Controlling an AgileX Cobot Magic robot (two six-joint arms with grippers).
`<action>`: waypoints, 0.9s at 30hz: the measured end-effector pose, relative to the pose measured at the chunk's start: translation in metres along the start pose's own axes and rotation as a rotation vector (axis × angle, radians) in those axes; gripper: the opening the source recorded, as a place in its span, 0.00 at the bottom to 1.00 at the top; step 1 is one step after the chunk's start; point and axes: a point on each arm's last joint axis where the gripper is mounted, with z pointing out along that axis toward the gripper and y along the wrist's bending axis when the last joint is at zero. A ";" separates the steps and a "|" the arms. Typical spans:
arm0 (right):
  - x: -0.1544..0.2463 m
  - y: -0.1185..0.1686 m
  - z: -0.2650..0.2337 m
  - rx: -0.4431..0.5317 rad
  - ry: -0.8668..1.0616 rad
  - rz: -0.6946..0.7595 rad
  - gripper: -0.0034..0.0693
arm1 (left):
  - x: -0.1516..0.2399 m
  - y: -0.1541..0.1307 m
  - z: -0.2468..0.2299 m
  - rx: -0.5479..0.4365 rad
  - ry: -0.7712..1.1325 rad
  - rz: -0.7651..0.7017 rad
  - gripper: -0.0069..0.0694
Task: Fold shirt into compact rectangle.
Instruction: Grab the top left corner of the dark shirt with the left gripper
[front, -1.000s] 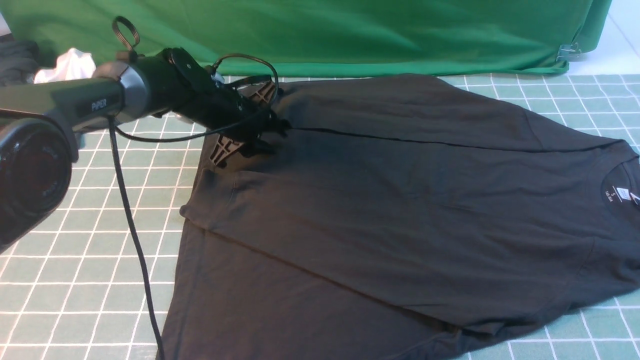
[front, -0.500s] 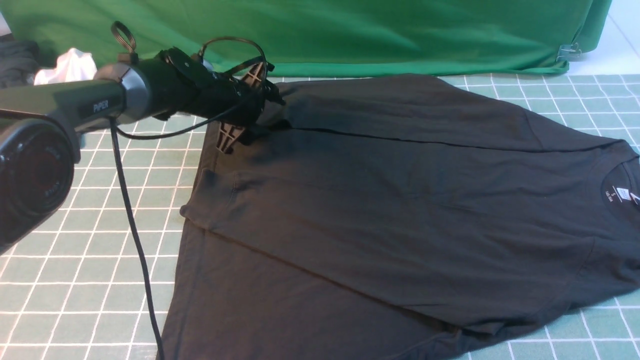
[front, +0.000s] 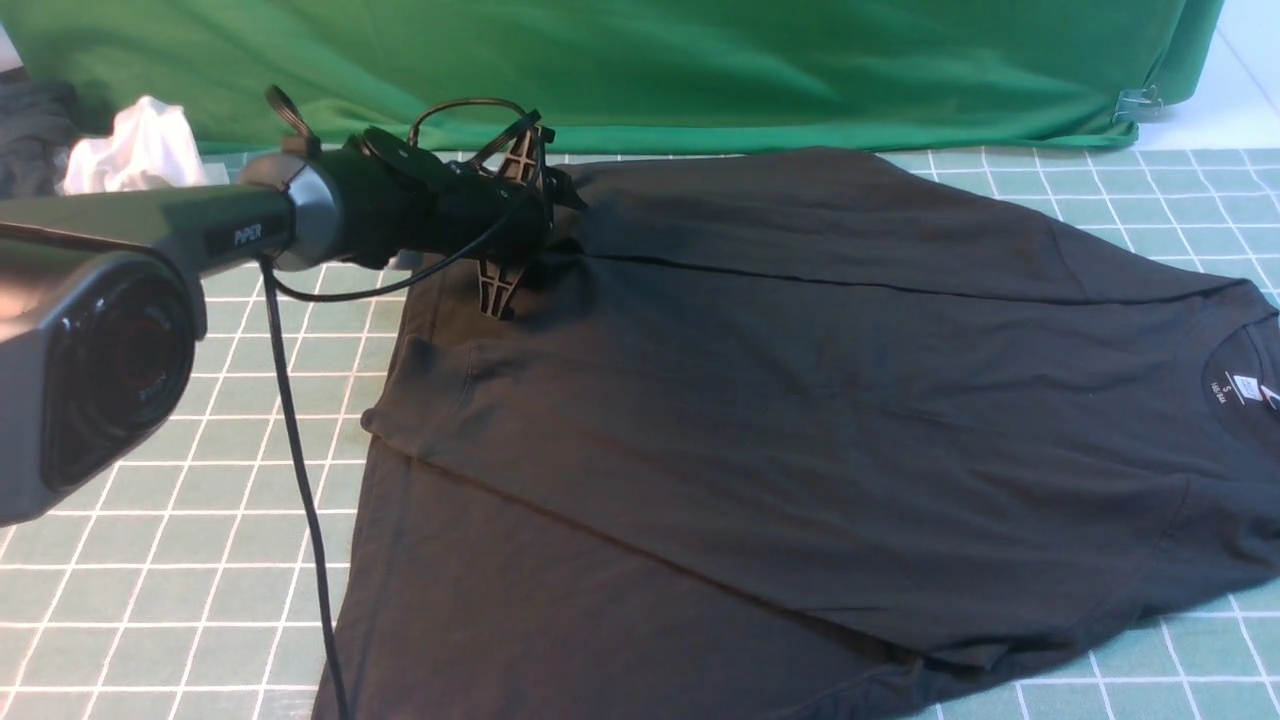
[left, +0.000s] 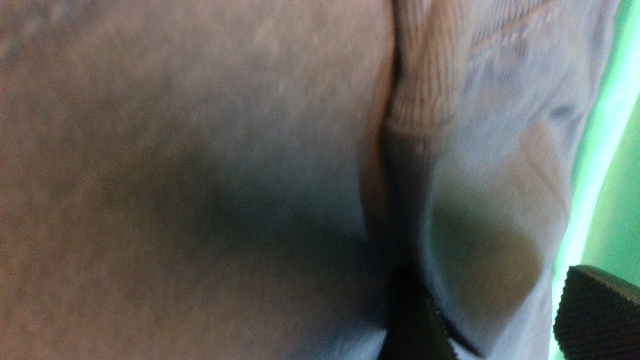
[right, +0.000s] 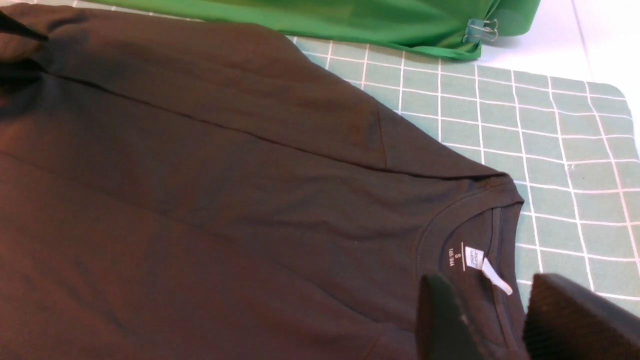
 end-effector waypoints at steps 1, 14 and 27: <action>0.000 0.000 0.000 0.000 0.000 0.001 0.37 | -0.001 0.000 0.001 0.003 -0.010 -0.005 0.56; 0.000 0.000 0.000 0.000 0.000 0.011 0.37 | -0.009 -0.001 0.003 0.049 -0.103 -0.046 0.55; 0.000 0.000 0.000 0.000 0.001 0.015 0.37 | -0.015 0.004 0.008 0.056 -0.163 -0.029 0.34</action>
